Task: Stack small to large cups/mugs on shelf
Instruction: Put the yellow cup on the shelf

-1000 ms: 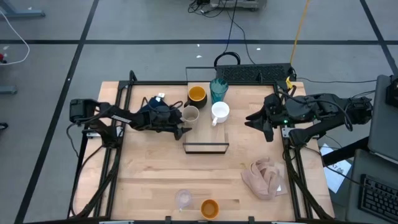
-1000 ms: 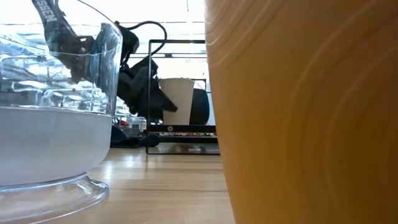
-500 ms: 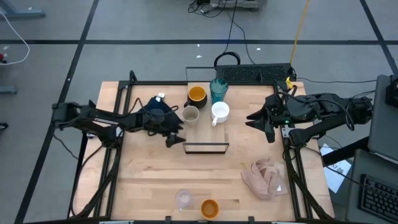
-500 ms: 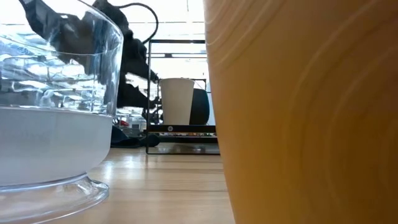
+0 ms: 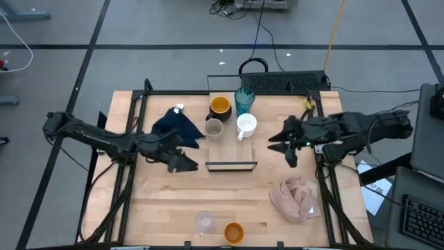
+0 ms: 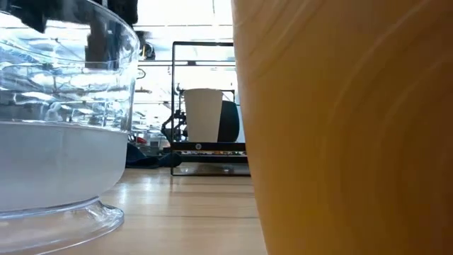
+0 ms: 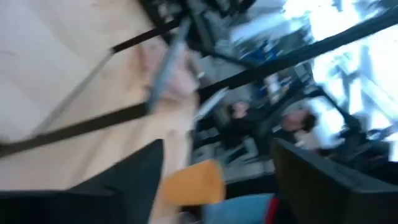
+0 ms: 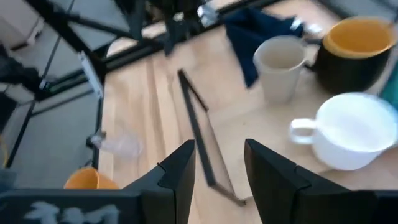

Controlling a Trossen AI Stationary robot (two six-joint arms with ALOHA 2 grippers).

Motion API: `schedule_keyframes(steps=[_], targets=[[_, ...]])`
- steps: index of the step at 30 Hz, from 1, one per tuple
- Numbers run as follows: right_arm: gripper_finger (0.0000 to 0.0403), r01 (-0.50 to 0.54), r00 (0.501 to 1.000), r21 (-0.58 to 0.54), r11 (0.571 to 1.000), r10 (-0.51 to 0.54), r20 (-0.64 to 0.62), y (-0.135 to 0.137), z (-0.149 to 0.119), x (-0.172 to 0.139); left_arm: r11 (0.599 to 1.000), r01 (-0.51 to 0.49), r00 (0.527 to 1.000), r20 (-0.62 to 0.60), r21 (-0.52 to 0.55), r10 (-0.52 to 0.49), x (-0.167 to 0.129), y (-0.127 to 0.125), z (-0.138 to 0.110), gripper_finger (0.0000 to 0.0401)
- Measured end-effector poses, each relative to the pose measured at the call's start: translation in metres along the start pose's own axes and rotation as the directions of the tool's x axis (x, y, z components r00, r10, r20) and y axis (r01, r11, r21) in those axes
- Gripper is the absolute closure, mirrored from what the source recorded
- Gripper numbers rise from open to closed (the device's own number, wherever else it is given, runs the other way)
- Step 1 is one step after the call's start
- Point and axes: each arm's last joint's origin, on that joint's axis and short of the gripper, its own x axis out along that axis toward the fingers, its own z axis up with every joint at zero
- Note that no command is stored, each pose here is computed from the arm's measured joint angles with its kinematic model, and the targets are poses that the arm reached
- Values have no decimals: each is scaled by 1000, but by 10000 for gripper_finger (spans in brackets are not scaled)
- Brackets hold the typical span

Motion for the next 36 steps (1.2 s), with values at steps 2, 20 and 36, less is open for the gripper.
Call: schedule_keyframes(steps=[2,20,36], targets=[[275,-30,999,-2,1000,30,-17,-2,-9,12,998,50,998,48,-29,-48,-4,-10,-3,168],[275,-631,740,79,772,568,359,15,-29,58,955,295,944,152,16,-294,-15,-69,-13,394],[275,-390,920,151,908,390,27,73,21,128,935,-71,932,-312,347,187,-47,-119,1,391]])
